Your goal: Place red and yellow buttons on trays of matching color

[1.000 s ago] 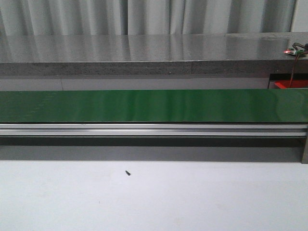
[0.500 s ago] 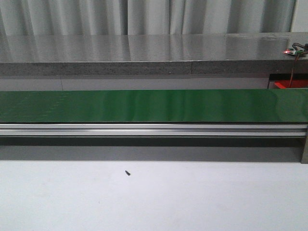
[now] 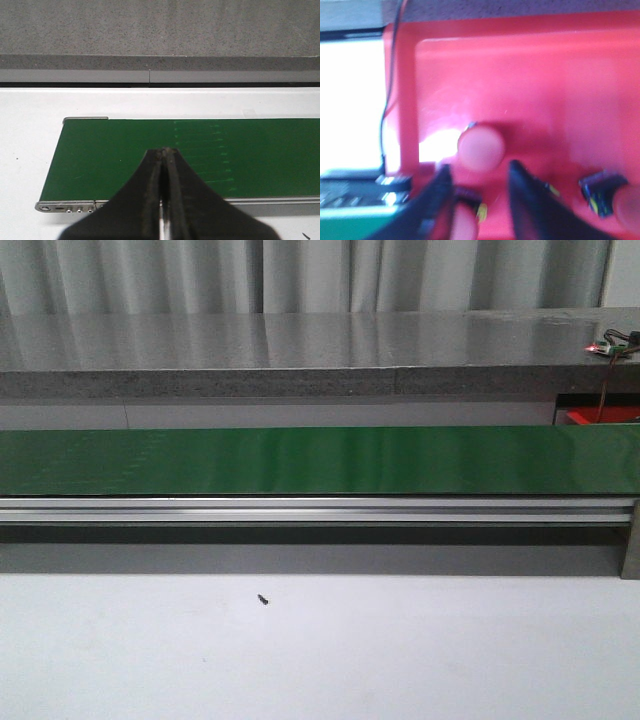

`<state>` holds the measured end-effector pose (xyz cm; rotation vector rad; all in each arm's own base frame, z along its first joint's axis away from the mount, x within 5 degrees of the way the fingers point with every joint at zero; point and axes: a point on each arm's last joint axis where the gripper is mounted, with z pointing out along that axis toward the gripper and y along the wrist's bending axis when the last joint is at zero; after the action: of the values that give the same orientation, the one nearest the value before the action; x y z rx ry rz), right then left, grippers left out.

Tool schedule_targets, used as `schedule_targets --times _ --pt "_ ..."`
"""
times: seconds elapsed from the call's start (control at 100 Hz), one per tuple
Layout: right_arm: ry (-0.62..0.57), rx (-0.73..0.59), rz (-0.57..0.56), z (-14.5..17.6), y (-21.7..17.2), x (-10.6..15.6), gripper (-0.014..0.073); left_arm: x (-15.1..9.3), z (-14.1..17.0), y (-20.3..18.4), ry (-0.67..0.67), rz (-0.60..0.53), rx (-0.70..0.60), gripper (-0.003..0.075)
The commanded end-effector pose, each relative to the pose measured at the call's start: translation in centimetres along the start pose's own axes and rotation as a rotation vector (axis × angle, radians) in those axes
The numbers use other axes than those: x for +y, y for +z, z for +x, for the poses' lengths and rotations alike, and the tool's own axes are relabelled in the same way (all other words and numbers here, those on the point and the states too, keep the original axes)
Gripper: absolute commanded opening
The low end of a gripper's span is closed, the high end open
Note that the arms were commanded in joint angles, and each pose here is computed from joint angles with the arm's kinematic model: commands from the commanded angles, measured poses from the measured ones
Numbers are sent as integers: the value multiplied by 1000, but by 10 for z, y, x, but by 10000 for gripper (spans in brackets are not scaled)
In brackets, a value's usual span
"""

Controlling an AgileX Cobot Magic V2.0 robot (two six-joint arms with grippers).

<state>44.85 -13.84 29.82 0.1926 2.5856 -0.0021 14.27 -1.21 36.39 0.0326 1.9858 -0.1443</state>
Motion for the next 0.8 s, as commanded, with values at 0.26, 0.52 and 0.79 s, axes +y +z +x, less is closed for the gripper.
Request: schedule_targets --times 0.26,0.52,0.79 --pt "5 -217 -35 1 -109 20 -66 0 -14 -4 -10 0 -93 -20" --pt "21 -323 -8 43 -148 30 -66 0 -13 -4 -10 0 -90 -20" --pt "4 -479 30 92 -196 41 -66 -1 -9 -4 -10 5 -42 -20"
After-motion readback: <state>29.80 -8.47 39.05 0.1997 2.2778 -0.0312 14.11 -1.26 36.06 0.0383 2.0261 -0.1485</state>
